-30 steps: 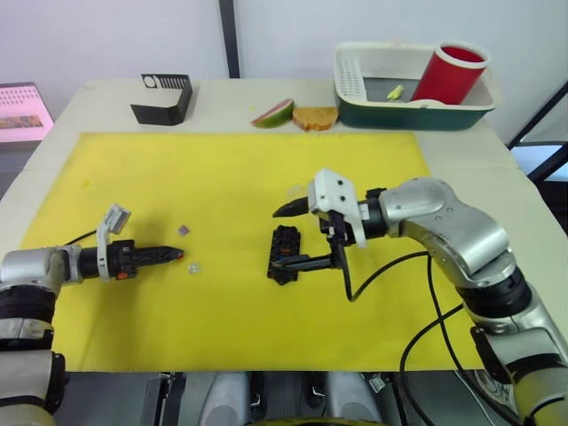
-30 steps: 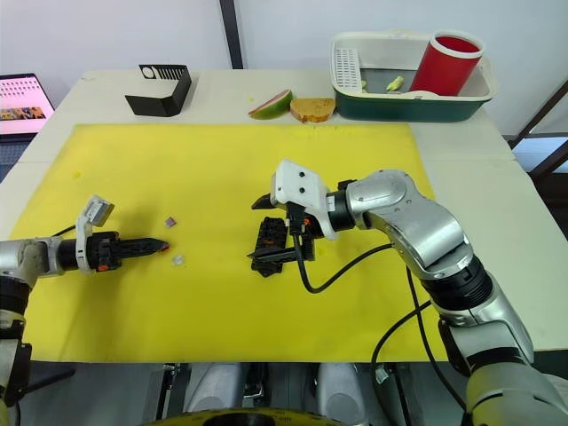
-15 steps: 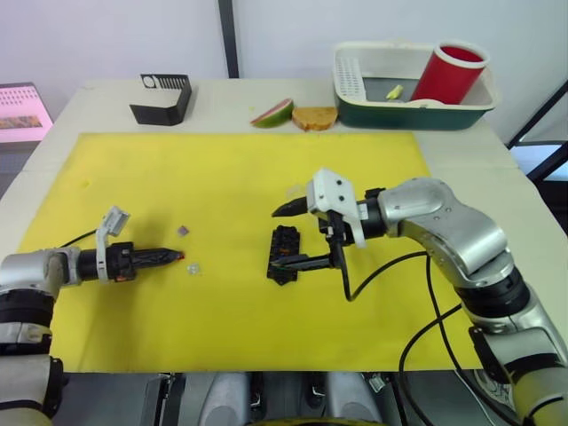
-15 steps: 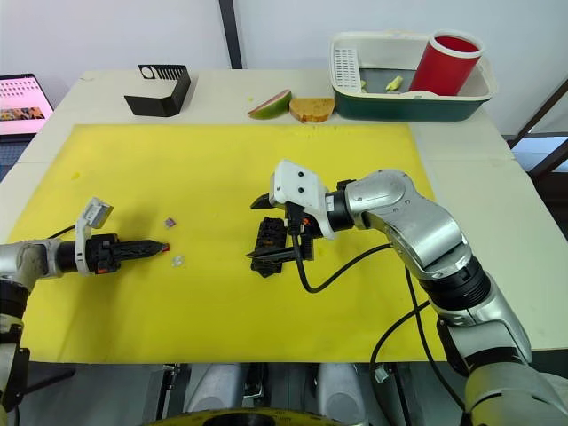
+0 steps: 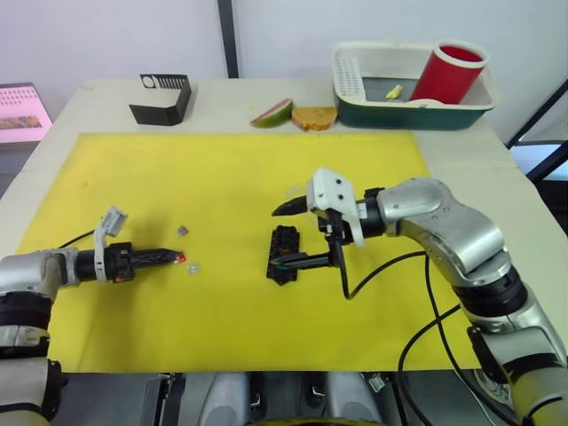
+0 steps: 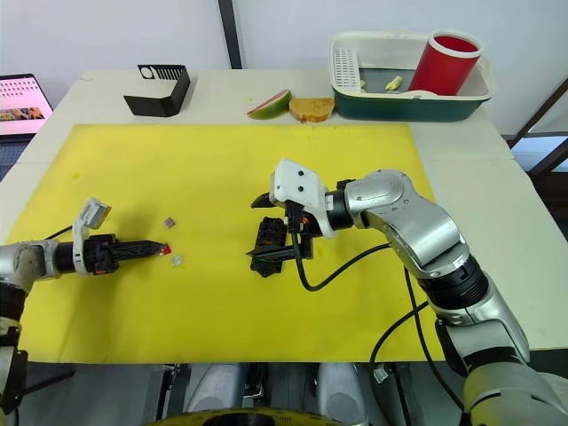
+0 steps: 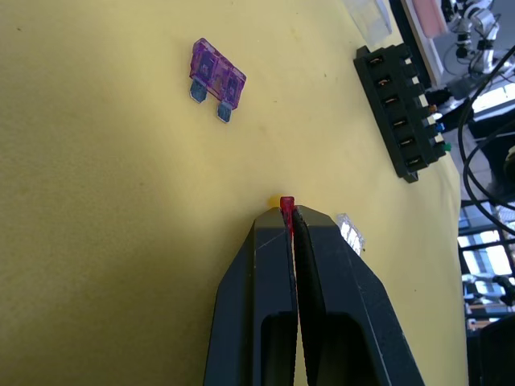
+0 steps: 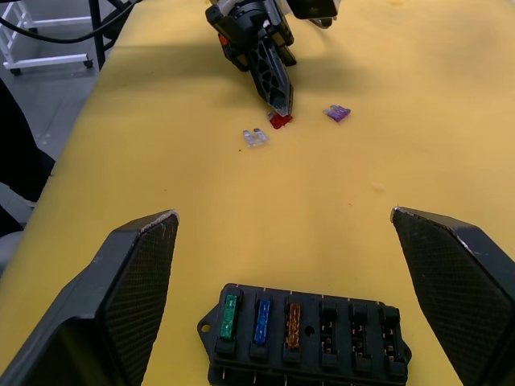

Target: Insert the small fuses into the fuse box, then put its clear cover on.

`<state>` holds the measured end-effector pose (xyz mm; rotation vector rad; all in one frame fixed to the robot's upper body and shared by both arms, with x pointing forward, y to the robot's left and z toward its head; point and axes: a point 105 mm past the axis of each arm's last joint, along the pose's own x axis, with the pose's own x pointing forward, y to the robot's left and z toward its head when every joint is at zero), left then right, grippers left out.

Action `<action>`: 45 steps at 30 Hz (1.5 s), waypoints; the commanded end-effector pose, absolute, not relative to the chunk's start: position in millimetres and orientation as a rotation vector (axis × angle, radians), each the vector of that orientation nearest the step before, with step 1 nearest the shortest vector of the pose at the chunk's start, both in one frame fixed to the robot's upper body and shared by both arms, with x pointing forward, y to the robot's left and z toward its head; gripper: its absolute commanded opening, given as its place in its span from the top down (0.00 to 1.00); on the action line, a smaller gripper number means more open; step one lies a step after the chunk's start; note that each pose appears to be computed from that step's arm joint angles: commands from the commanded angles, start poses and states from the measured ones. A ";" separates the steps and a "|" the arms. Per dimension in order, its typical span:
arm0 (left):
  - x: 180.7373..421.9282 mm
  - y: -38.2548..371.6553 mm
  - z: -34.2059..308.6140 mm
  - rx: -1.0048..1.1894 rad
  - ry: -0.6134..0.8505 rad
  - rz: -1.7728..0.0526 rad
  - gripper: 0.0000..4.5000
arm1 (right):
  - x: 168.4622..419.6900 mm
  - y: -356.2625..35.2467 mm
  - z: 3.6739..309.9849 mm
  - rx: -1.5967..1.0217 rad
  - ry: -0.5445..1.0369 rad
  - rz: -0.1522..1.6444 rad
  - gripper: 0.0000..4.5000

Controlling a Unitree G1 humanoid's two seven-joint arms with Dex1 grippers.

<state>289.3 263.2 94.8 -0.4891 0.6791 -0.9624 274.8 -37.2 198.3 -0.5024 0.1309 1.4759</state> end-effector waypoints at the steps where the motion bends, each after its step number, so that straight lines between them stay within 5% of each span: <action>1: 284.8 274.4 99.6 -0.488 0.676 -0.915 1.00 | 271.5 -33.5 206.9 -0.529 0.084 1.490 0.00; 17: 276.2 188.6 228.4 -0.489 0.211 -1.230 1.00 | 269.5 -40.7 240.2 -0.057 0.183 1.464 0.00; 28: 267.5 128.4 266.6 -0.415 0.089 -1.444 1.00 | 261.0 -32.8 272.1 0.279 0.287 1.525 0.00; 33: 267.4 124.5 265.9 -0.409 0.091 -1.463 1.00 | 261.7 -28.7 277.1 0.302 0.274 1.511 0.40; 44: 269.7 127.7 264.9 -0.409 0.083 -1.448 1.00 | 261.1 -23.9 278.7 0.308 0.266 1.505 0.40; 45: 269.5 127.8 264.3 -0.408 0.083 -1.447 1.00 | 260.8 -23.7 278.4 0.307 0.266 1.505 0.46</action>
